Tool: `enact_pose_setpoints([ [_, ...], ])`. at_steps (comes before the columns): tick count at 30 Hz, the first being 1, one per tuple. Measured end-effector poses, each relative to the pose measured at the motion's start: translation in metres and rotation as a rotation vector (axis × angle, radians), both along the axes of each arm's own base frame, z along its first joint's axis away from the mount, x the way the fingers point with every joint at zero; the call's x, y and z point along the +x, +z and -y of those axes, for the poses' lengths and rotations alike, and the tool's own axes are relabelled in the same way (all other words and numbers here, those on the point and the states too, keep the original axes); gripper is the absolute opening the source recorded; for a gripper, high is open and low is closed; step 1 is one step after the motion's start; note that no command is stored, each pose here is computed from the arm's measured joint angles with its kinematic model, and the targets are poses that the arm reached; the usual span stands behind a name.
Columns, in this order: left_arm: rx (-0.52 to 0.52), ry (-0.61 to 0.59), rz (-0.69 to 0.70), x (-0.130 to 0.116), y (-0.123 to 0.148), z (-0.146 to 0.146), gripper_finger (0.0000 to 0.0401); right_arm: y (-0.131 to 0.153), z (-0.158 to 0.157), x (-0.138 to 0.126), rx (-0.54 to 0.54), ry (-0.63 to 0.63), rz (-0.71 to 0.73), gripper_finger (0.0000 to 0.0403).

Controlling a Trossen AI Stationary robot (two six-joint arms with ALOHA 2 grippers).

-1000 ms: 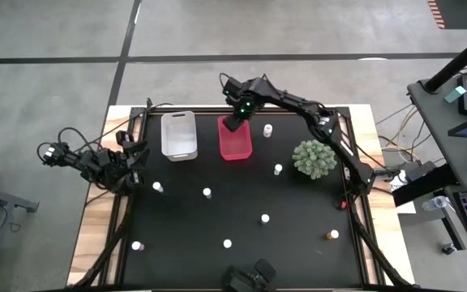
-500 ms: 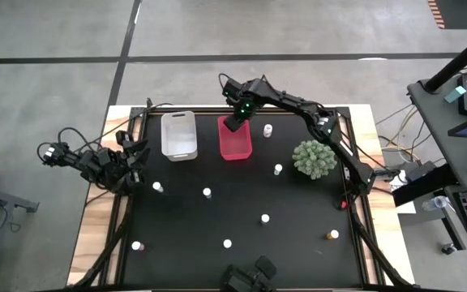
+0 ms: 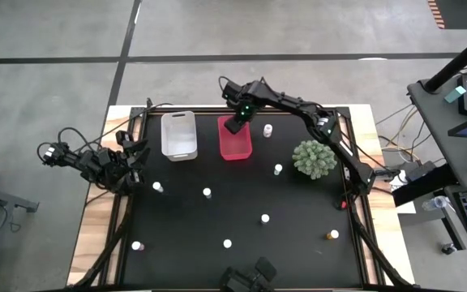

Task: Pick and place medicine bottles into bin by pill shape (circle, oval)
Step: Put the blue capsule bottle into the pink bin, then put the pink tablet bottle into the white bin

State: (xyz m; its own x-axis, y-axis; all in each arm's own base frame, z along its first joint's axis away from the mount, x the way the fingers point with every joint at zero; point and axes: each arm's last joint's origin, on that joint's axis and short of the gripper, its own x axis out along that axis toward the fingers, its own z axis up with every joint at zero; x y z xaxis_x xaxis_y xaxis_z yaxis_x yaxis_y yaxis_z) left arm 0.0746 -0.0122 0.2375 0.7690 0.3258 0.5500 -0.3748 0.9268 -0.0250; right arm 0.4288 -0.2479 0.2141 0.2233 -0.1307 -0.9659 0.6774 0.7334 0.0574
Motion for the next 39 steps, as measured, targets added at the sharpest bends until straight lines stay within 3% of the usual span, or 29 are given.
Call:
enact_pose_setpoints([
  [6, 0.000, 0.000, 0.001, 0.000, 0.000, 0.000, 0.0111, -0.009, 0.000, 0.000, 0.005, -0.007, -0.006, 0.0114],
  [18, -0.001, 0.000, 0.003, 0.000, 0.000, 0.000, 0.0111, -0.008, 0.001, 0.002, -0.006, -0.004, 0.013, 0.0202],
  [27, -0.001, 0.000, 0.003, 0.000, 0.000, 0.000, 0.0111, 0.024, -0.010, -0.009, -0.013, 0.011, 0.017, 0.0214],
  [33, -0.002, -0.001, 0.004, 0.000, 0.000, 0.000, 0.0111, 0.054, -0.043, -0.010, -0.030, 0.105, 0.029, 0.0214],
  [39, -0.010, -0.009, 0.001, 0.000, 0.000, 0.000, 0.0111, 0.069, -0.098, -0.012, -0.050, 0.240, 0.035, 0.0215],
])
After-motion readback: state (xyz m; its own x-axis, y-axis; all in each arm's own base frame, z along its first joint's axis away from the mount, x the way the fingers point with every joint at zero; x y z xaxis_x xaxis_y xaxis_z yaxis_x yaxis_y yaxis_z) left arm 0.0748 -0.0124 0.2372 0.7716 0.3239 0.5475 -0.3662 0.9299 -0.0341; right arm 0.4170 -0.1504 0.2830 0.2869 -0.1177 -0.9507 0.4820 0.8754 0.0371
